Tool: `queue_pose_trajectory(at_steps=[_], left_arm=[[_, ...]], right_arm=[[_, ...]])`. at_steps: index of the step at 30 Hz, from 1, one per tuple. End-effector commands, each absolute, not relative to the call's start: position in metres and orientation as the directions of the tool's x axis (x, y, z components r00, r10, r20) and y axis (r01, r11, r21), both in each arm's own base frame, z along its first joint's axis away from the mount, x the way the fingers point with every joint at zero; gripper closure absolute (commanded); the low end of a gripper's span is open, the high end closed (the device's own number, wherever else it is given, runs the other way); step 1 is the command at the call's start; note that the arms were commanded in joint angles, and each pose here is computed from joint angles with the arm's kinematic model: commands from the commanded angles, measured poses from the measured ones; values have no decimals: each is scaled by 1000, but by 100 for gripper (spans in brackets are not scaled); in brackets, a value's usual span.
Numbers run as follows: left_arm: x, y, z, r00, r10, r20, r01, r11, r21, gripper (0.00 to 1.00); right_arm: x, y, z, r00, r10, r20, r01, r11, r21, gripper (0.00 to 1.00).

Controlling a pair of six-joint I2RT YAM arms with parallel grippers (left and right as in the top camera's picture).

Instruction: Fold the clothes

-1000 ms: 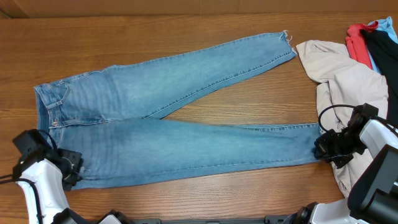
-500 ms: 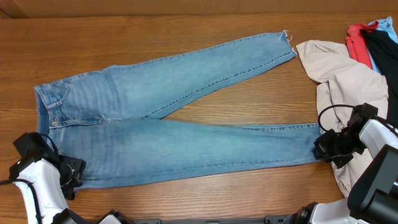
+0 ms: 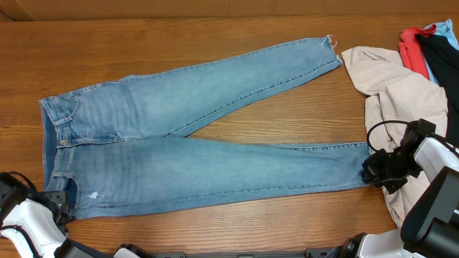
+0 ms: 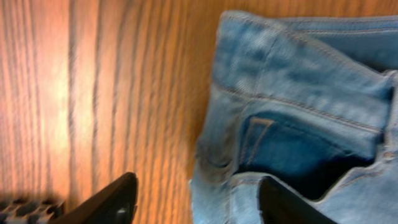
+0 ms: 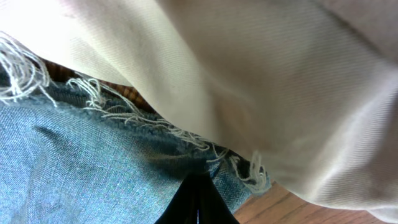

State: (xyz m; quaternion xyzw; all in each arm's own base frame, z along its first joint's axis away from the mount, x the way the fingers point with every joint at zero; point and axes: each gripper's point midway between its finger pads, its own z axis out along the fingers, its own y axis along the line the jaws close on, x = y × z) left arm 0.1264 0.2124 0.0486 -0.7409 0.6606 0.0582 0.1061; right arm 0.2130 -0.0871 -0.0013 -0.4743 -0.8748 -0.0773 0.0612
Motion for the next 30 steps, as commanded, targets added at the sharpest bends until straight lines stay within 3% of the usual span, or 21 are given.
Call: queue_pose_trajectory(at_steps=[1, 8, 11, 12, 14, 15, 22, 30], left_arm=[[127, 223, 44, 127, -962, -242, -991, -115, -63, 40], [128, 224, 14, 117, -976, -183, -993, -117, -11, 39], [129, 225, 7, 114, -979, -172, -993, -115, -1, 44], [129, 225, 6, 113, -979, -169, -993, -115, 1, 51], [130, 225, 7, 95, -981, -167, -995, -96, -3, 92], [130, 224, 8, 93, -982, -165, -996, -94, -2, 96], [128, 221, 25, 92, -988, -125, -995, -96, 29, 96], [135, 218, 71, 86, -993, -82, -996, -87, 8, 96]], right_arm=[[217, -93, 4, -550, 823, 142, 835, 545, 75, 96], [217, -93, 4, -550, 823, 142, 835, 545, 75, 96], [217, -93, 4, -550, 823, 142, 835, 545, 75, 96], [217, -93, 4, -550, 823, 142, 835, 545, 75, 96], [217, -93, 4, -549, 823, 142, 835, 544, 75, 96], [218, -92, 4, -549, 824, 142, 836, 544, 76, 96], [231, -90, 16, -552, 821, 147, 833, 538, 127, 96], [276, -107, 90, -601, 799, 32, 782, 579, 231, 96]])
